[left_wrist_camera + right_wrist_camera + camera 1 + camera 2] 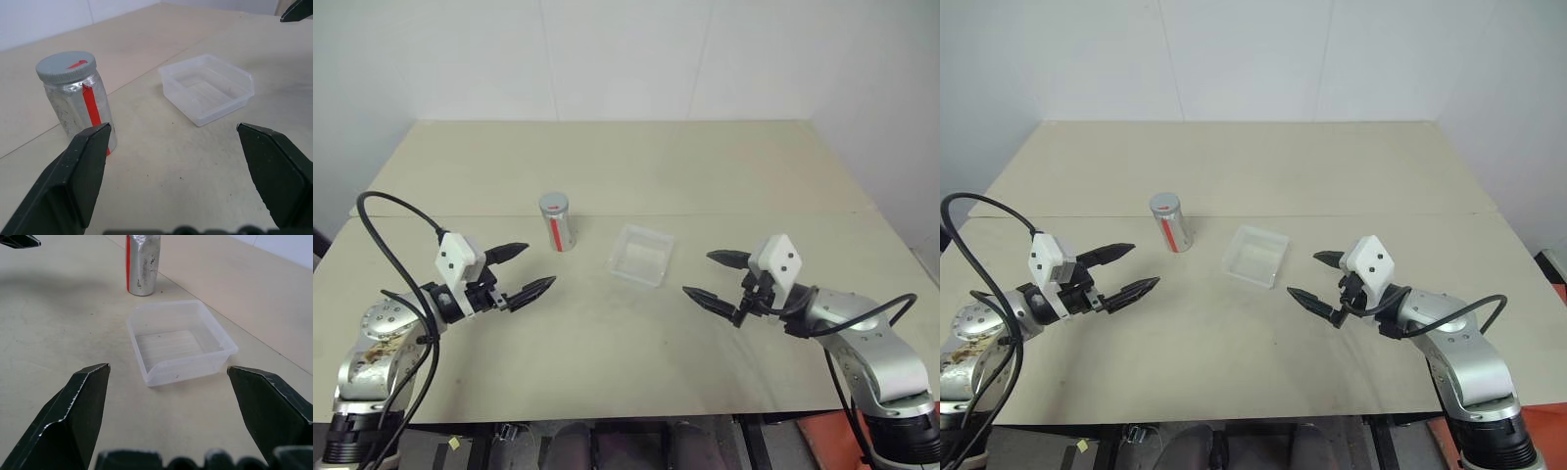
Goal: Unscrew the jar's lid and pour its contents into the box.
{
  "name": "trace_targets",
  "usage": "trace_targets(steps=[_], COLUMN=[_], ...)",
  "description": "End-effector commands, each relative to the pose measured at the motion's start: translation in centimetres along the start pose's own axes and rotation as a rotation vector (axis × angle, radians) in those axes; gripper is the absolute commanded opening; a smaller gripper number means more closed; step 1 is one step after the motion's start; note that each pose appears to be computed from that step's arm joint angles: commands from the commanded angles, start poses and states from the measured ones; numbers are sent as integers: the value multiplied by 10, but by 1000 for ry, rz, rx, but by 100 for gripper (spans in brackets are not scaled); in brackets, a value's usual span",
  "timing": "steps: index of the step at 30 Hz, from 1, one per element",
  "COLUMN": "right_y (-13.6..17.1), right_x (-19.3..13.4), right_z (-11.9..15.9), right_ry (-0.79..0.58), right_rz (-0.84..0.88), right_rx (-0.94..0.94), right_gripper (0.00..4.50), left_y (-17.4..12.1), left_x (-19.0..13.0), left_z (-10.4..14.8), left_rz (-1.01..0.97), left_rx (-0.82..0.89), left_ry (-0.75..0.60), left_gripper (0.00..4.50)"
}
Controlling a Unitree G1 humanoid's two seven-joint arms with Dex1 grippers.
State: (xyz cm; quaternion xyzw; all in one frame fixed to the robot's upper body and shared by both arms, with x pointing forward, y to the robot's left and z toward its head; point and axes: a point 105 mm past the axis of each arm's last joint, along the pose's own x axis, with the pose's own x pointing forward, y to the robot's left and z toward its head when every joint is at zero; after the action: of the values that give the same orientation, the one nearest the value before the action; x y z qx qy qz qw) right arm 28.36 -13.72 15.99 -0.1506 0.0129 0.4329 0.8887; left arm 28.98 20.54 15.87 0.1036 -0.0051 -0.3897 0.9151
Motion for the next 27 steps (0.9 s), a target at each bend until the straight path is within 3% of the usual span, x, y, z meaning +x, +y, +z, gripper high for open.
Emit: trace_targets(steps=[1,14,27], right_y=[0,1,-2], right_x=[1,8,6], right_z=[13,17,22], right_ry=[-38,-54,-59], right_rz=[12,32,9], right_rx=[-50,-67,-101], right_gripper=[450,450,450], left_y=[0,1,-2], left_x=[-2,11,67], left_z=[12,4,-8], left_rz=[10,133,516], left_rx=[50,53,33], left_ry=[-36,-79,-116], left_gripper=[448,448,448])
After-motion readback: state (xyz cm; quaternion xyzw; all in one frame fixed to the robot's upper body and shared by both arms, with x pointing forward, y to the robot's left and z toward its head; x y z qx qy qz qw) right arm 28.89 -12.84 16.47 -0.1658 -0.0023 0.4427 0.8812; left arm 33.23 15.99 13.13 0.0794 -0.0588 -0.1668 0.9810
